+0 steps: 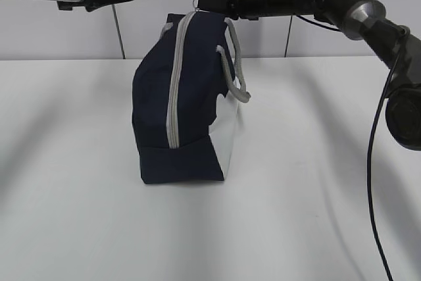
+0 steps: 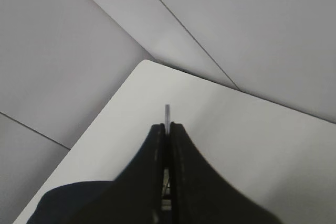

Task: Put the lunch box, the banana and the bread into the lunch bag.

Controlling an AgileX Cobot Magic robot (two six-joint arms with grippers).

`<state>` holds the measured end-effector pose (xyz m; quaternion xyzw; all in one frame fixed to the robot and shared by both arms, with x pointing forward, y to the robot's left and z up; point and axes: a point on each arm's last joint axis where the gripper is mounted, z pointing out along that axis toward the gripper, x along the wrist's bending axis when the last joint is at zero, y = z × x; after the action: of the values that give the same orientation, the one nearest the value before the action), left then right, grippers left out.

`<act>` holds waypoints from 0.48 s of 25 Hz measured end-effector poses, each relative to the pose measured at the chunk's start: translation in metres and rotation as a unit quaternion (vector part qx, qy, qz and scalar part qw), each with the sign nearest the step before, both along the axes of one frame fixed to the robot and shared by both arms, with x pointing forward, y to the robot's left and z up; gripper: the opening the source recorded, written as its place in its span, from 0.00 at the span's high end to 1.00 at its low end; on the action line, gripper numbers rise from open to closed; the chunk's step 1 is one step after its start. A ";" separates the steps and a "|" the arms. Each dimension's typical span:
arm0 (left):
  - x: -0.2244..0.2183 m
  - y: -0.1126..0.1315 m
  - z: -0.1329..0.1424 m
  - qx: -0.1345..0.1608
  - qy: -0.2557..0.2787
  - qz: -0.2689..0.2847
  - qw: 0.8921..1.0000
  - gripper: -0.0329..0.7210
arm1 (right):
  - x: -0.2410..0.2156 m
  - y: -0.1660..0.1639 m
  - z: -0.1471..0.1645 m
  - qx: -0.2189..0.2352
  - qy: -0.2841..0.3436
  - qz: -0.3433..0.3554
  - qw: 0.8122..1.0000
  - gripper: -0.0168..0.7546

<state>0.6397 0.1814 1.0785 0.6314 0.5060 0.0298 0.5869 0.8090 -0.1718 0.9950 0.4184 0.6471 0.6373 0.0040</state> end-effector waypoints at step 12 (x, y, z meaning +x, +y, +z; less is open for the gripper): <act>0.042 -0.032 -0.035 0.008 0.075 0.013 0.997 0.58 | 0.000 0.000 0.000 0.000 0.000 0.001 1.000 1.00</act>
<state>0.6817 0.1494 1.0435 0.6296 0.5567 -0.0063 0.5418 0.8088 -0.1717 0.9949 0.4180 0.6475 0.6372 0.0034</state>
